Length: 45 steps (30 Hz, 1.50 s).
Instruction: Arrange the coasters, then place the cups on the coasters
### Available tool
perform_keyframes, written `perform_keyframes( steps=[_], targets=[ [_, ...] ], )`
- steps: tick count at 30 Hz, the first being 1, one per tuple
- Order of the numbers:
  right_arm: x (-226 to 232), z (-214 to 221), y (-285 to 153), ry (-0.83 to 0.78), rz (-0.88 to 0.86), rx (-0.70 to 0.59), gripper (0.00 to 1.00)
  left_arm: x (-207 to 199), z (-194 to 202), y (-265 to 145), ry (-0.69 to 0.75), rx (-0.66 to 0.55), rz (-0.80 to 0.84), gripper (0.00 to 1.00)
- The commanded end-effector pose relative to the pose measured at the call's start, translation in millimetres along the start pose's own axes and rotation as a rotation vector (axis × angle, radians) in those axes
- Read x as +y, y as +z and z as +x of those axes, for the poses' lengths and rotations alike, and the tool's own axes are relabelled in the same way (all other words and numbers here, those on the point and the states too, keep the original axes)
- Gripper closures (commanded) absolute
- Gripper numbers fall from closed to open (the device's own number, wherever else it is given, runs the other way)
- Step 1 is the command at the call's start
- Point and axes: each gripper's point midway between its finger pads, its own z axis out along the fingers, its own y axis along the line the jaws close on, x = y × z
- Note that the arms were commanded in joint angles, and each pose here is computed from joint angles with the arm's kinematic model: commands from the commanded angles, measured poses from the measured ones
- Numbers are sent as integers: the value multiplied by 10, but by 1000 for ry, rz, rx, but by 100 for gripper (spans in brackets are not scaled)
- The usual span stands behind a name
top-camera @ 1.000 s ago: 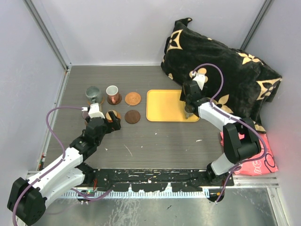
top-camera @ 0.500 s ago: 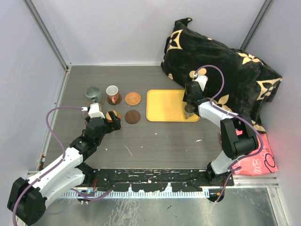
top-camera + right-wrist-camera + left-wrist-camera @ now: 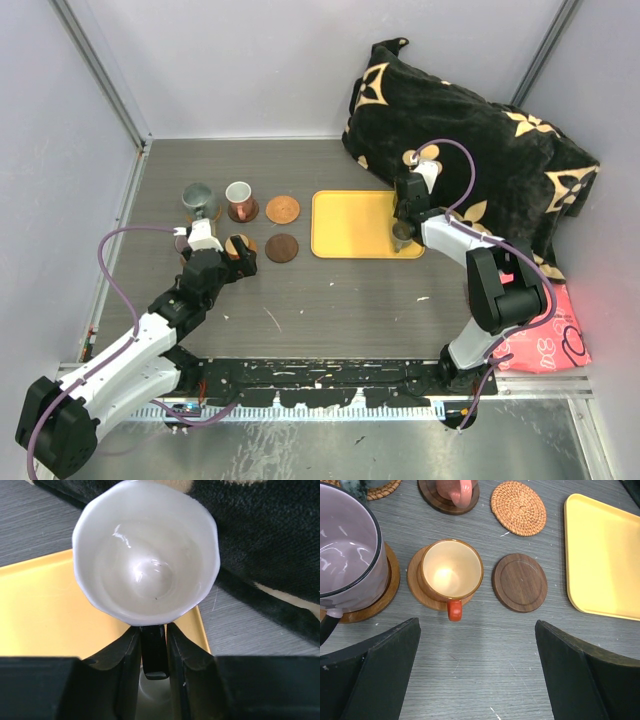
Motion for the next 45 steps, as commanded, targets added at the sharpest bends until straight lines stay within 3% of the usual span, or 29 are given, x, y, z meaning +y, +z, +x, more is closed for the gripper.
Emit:
perform_keyframes(
  steps=[1, 6, 7, 31, 45],
  targets=[
    [-19, -173, 59, 35, 8, -52, 73, -71, -153, 15, -32, -59, 21, 2],
    [-19, -144, 86, 33, 5, -41, 98, -71, -158, 13, -33, -60, 21, 2],
    [-15, -148, 86, 33, 3, -41, 100, -70, -156, 11, -32, -60, 21, 2],
    [405, -889, -474, 24, -102, -196, 100, -74, -169, -4, -36, -66, 27, 2],
    [1306, -976, -943, -4, -242, -250, 100, -67, -179, -21, -41, -73, 27, 2]
  ],
)
